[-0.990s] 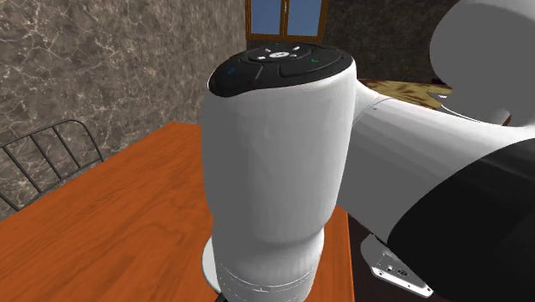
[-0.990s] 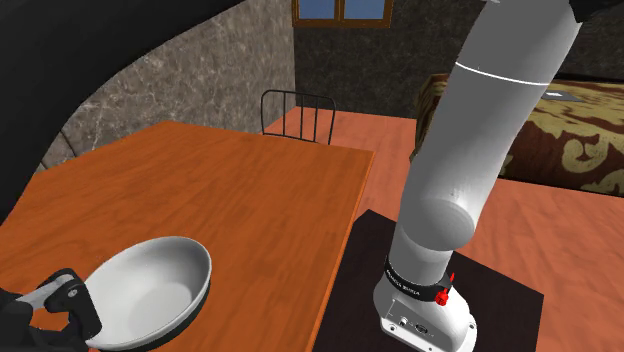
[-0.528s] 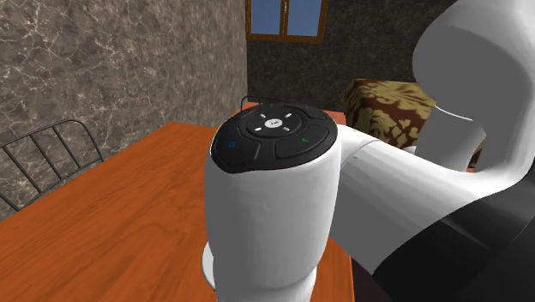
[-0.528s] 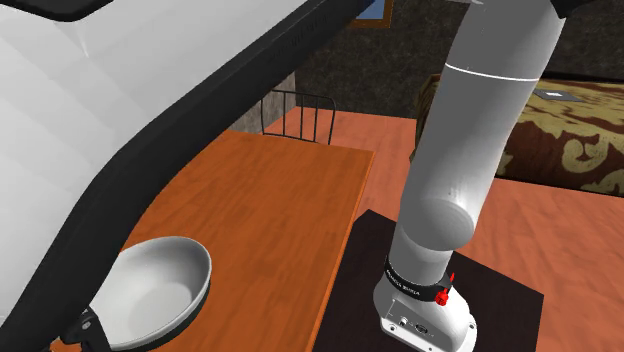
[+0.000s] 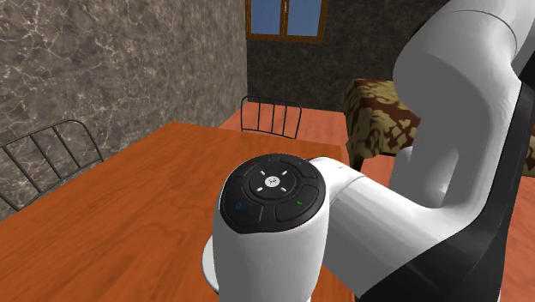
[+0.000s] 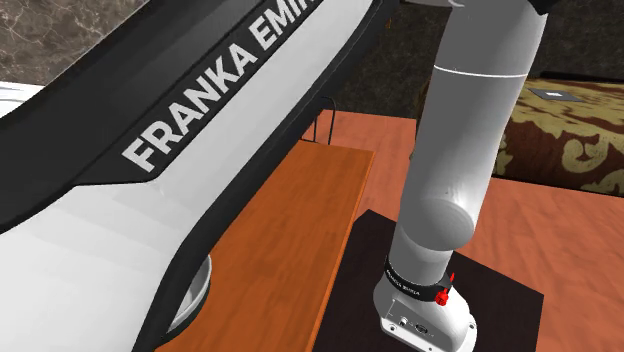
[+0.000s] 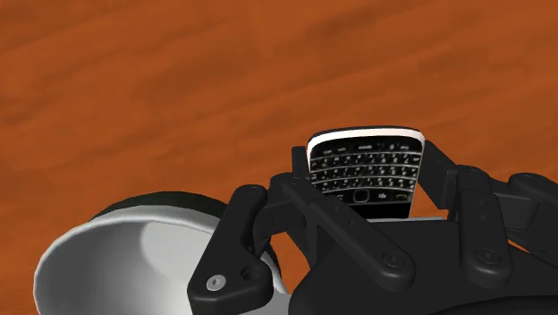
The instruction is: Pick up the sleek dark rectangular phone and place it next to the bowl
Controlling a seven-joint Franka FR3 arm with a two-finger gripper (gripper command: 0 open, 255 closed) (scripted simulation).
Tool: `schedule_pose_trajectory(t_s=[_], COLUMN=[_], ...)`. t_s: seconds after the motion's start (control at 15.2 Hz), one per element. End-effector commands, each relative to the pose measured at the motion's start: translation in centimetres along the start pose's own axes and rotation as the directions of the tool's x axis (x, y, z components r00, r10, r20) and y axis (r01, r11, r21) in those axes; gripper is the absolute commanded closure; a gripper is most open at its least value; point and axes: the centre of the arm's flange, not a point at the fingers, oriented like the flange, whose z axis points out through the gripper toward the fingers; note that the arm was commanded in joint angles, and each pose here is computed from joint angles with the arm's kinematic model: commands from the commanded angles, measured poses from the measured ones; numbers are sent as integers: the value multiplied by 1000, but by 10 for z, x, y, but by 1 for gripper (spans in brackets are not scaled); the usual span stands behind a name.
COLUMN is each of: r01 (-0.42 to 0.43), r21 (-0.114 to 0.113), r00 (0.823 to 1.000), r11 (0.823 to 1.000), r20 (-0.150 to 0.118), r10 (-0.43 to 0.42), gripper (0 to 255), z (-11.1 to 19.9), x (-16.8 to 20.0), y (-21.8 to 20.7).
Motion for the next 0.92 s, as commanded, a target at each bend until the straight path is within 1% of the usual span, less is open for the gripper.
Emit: schedule_pose_trajectory(t_s=[0.0,0.59,0.86], r01=[0,0,0], r21=[1,1,1], r00=[1000,1000,1000], r11=[1000,1000,1000], r20=[0,0,0], r10=[0,0,0], gripper=[255,255,255], z=[10,57,57], x=[0,0,0], y=[0,1,1])
